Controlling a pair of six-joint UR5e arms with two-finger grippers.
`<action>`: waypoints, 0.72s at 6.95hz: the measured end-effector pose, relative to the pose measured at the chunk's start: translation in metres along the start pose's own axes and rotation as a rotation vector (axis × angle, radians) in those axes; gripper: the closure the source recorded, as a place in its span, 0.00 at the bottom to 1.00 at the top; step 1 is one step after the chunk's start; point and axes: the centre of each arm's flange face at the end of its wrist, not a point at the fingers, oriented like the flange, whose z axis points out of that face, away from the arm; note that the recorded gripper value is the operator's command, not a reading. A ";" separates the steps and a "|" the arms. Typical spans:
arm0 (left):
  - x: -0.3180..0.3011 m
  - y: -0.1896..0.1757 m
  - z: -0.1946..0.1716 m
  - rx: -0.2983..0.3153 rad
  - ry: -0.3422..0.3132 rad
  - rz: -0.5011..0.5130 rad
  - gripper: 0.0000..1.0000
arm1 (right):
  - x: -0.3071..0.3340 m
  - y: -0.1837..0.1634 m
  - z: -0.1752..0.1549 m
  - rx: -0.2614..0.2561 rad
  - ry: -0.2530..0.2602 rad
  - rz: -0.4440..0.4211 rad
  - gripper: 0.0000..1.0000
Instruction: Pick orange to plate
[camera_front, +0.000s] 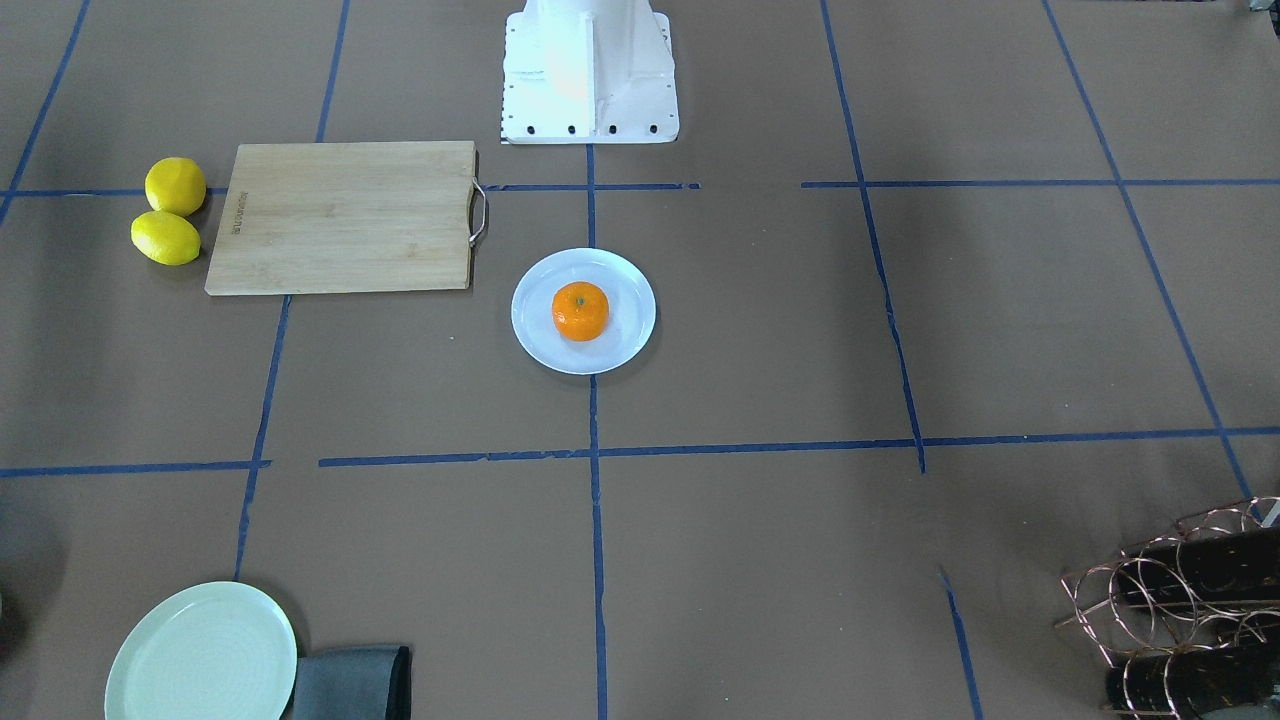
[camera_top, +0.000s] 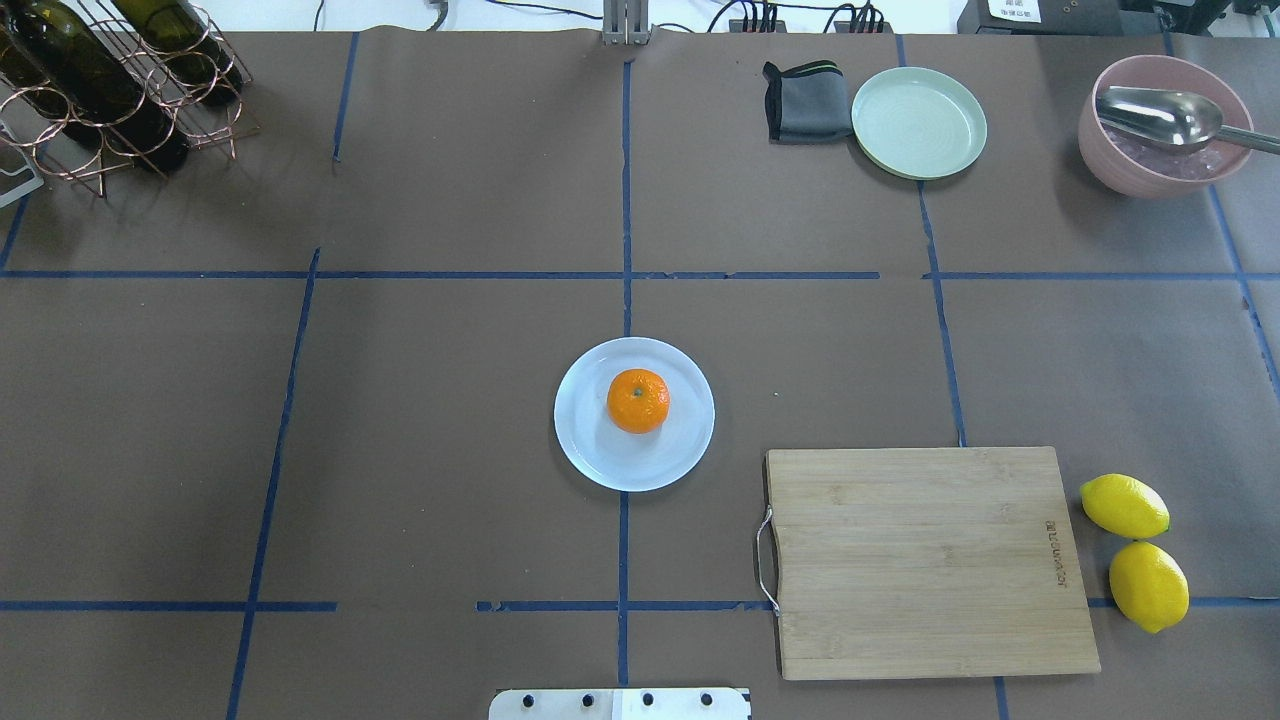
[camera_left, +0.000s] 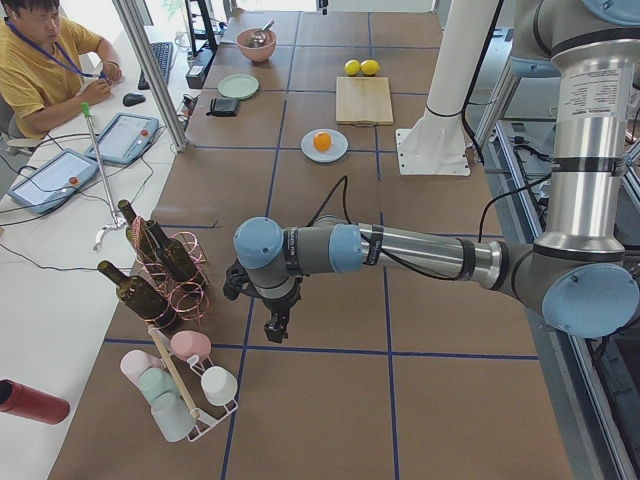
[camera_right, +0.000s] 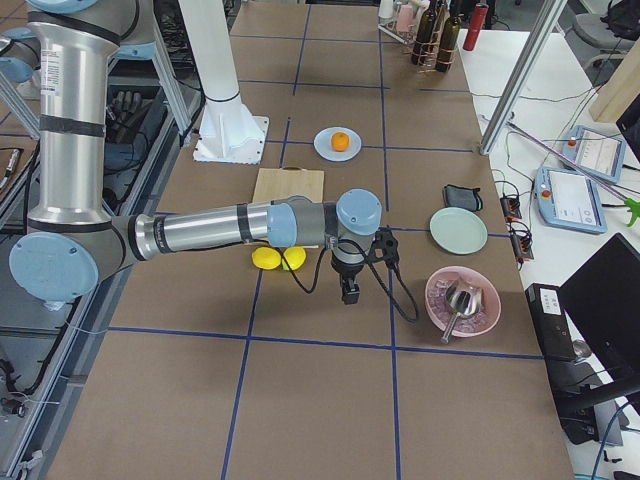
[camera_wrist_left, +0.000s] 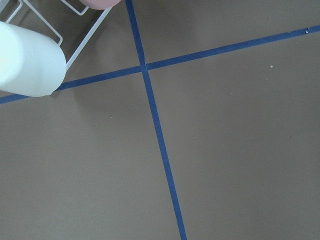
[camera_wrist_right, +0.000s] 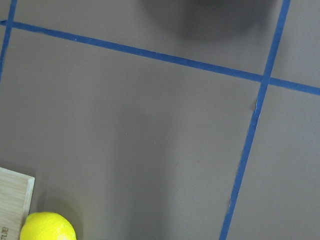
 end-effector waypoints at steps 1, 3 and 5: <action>0.002 -0.003 -0.003 0.004 -0.003 0.005 0.00 | 0.000 0.001 0.001 -0.001 0.000 0.002 0.00; 0.006 -0.005 -0.007 0.013 -0.007 0.015 0.00 | 0.001 0.001 0.001 -0.002 0.000 0.001 0.00; 0.007 -0.005 -0.008 0.015 -0.007 0.017 0.00 | -0.002 0.001 -0.001 0.003 0.000 -0.004 0.00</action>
